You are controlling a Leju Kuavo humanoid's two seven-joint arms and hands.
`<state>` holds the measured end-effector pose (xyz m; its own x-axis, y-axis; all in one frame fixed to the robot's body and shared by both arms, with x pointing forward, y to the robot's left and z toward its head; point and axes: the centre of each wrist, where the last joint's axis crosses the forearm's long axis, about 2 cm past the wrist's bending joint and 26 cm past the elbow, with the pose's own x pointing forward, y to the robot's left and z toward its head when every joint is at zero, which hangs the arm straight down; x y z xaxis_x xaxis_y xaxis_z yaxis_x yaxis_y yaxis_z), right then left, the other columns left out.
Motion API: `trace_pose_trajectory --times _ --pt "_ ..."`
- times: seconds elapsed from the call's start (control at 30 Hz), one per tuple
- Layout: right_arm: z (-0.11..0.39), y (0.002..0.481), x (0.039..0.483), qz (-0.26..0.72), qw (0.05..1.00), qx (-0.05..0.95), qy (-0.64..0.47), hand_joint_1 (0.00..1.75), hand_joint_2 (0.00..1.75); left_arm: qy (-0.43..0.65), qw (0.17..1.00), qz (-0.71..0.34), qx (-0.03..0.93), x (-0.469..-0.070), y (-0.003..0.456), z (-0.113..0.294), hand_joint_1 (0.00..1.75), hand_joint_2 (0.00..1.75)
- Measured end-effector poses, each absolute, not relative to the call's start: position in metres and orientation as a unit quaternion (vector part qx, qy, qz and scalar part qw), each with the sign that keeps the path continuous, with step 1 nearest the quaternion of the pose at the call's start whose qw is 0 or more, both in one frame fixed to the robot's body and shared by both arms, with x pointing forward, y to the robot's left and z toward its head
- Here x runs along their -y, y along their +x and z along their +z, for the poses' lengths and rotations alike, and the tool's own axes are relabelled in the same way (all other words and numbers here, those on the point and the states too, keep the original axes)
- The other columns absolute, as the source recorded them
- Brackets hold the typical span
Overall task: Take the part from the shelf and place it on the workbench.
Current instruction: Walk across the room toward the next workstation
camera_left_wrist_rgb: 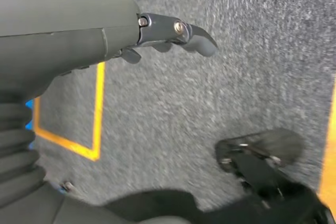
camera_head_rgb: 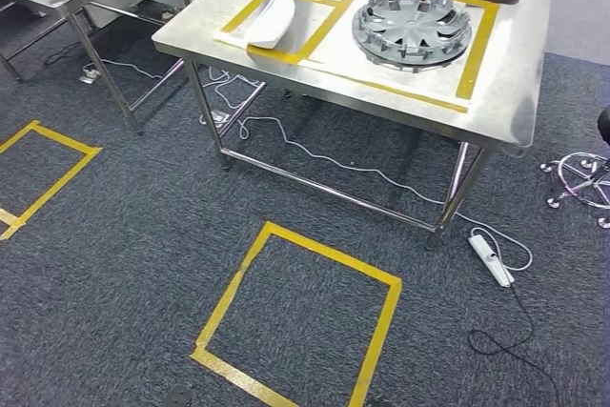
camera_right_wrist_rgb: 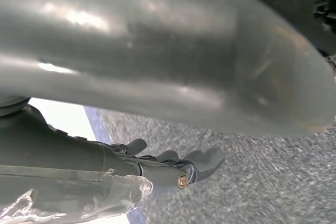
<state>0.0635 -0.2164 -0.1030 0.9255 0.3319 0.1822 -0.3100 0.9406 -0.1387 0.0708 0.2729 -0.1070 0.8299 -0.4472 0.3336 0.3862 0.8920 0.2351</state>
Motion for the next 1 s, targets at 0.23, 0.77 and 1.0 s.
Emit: trace_pose_trajectory --times 0.23,0.77,1.0 --pt "-0.1033 0.0631 0.2178 0.165 0.98 0.094 -0.056 0.0 0.0 0.079 0.955 -0.205 0.2 -0.2713 0.0708 -0.1069 0.0 1.75" --pt "-0.1035 0.0619 0.2184 0.165 0.981 0.088 -0.058 0.0 0.0 0.067 0.961 -0.181 0.196 -0.2707 0.0665 -0.1077 0.0 0.87" --pt "-0.1034 0.063 0.2189 0.164 0.981 0.088 -0.059 0.0 0.0 0.061 0.967 -0.144 0.199 -0.2718 0.0655 -0.108 0.0 1.31"
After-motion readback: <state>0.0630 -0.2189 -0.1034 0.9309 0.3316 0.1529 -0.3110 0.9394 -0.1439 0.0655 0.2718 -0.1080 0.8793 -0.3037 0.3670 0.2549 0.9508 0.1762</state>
